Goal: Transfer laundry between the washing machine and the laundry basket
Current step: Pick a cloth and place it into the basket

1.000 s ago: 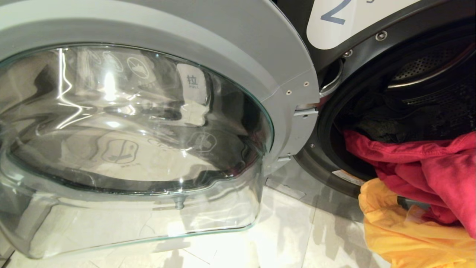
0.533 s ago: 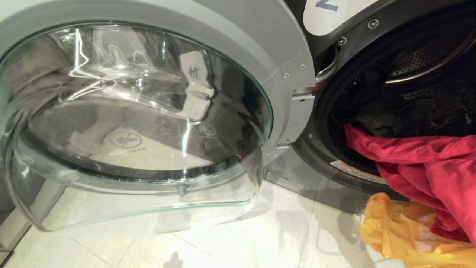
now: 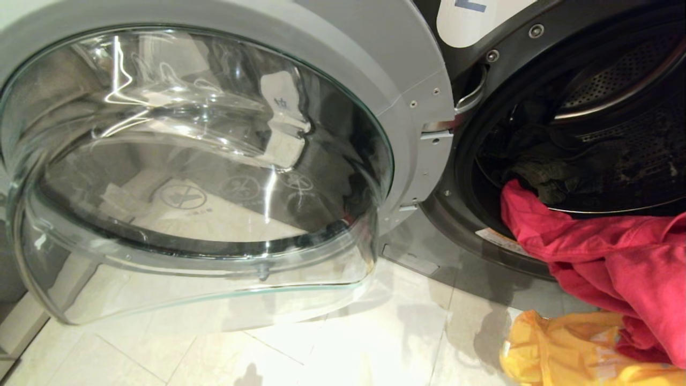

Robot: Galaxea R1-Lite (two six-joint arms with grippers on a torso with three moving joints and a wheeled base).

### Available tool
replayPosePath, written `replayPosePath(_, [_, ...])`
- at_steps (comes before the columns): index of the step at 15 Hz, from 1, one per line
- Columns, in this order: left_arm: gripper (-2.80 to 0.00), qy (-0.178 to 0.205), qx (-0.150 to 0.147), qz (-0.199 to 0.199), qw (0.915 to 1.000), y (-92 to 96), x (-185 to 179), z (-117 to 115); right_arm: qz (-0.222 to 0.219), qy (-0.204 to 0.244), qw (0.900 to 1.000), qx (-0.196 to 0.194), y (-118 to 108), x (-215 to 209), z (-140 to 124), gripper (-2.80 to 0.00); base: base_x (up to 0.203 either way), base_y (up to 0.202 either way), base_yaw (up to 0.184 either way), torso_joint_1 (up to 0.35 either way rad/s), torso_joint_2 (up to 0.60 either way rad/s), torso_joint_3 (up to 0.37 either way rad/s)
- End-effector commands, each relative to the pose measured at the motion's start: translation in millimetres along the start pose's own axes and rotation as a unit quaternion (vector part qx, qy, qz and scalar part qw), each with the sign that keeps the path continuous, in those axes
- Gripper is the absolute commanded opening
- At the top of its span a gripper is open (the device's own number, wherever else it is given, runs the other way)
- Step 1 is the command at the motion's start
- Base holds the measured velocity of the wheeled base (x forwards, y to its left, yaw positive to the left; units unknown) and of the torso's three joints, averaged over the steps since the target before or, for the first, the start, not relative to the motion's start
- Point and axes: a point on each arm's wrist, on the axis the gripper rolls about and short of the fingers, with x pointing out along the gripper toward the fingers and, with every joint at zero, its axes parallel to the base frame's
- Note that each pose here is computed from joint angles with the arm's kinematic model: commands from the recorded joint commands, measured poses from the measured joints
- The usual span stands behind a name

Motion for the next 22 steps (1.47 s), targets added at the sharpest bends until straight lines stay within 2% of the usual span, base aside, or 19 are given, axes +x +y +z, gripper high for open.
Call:
replayPosePath(1, [-2.8, 0.001, 0.0, 0.0, 1.0, -0.1, 0, -1, 0.0, 0.004, 1.0, -0.009, 0, 1, -1, -2.8, 0.0, 0.0, 0.0, 0.0, 0.0, 0.0])
replayPosePath(4, [-2.8, 0.002, 0.0, 0.0, 1.0, -0.1, 0, -2, 0.0, 0.006, 1.0, -0.011, 1, 2, -1, -2.8, 0.002, 0.002, -0.072, 0.0, 0.0, 0.002])
replayPosePath(14, [-2.8, 0.001, 0.0, 0.0, 1.0, -0.1, 0, -1, 0.002, 0.011, 1.0, -0.015, 1, 3, -4, -2.8, -0.001, 0.007, -0.176, 0.004, 0.0, 0.001])
replayPosePath(17, [-2.8, 0.002, 0.0, -0.001, 1.0, -0.1, 0, -1, -0.006, 0.003, 0.999, -0.044, 1, 5, -5, -2.8, 0.0, 0.006, -0.153, 0.003, 0.01, 0.004])
replayPosePath(19, [-2.8, 0.002, -0.001, -0.001, 1.0, -0.1, 0, -1, -0.061, -0.024, 0.997, -0.049, -3, 8, 10, -2.8, 0.0, 0.002, -0.045, 0.003, 0.0, 0.001])
replayPosePath(22, [-2.8, 0.002, 0.0, -0.001, 1.0, -0.1, 0, -1, -0.095, -0.075, 0.992, -0.037, -11, 9, 56, -2.8, 0.0, 0.0, 0.0, 0.0, 0.0, 0.0])
